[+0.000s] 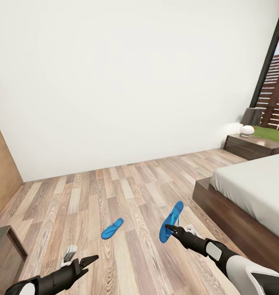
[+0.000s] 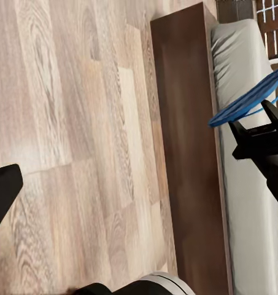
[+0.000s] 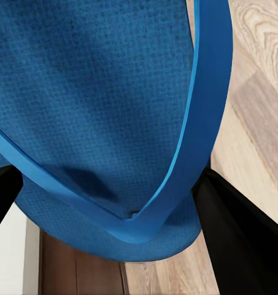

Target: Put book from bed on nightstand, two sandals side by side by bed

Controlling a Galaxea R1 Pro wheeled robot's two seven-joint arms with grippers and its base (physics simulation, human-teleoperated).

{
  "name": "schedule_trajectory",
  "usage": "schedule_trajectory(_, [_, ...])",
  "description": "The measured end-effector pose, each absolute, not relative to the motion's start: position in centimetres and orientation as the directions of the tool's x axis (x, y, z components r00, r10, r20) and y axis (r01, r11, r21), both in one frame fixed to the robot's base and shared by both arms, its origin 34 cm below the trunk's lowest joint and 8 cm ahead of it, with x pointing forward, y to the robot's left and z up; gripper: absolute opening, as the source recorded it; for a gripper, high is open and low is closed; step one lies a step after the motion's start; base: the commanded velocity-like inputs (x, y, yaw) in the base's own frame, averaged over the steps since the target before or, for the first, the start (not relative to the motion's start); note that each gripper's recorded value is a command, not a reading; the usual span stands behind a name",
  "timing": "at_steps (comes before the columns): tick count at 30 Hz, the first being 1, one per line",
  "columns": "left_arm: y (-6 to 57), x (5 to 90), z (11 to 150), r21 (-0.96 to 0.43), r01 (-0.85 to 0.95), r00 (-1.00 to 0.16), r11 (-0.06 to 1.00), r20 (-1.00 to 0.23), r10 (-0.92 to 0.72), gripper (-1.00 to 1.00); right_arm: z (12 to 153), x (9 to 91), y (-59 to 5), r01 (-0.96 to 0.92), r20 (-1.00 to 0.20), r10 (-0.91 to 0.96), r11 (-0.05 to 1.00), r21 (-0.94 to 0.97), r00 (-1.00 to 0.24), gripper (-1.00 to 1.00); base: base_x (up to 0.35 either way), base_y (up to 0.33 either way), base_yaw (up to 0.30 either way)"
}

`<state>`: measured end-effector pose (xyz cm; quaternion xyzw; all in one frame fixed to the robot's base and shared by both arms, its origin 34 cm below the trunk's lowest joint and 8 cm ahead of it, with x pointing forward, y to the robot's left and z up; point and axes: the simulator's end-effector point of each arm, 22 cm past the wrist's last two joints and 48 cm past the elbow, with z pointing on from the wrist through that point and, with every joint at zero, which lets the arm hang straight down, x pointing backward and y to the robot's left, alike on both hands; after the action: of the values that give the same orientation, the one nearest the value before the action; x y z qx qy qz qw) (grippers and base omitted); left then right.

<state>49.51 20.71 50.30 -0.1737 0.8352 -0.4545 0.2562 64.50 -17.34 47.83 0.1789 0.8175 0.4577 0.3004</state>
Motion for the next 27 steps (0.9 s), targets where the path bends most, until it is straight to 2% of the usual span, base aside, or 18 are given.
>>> schedule_trajectory(20, [20.78,49.51,50.31,-0.848,-0.057,-0.808,0.527,-0.271,-0.523,1.00,47.90,64.55,-17.33,0.017,-0.327,0.570,0.515,0.857,-0.754,-1.00,0.202,0.000,-0.001])
schedule_trajectory(27, [20.78,49.52,50.30,-0.848,-0.057,-0.808,0.527,-0.271,-0.523,1.00,47.88,64.54,-17.35,0.018,-0.327,0.570,0.515,0.857,-0.754,-1.00,0.125,0.067,-0.100])
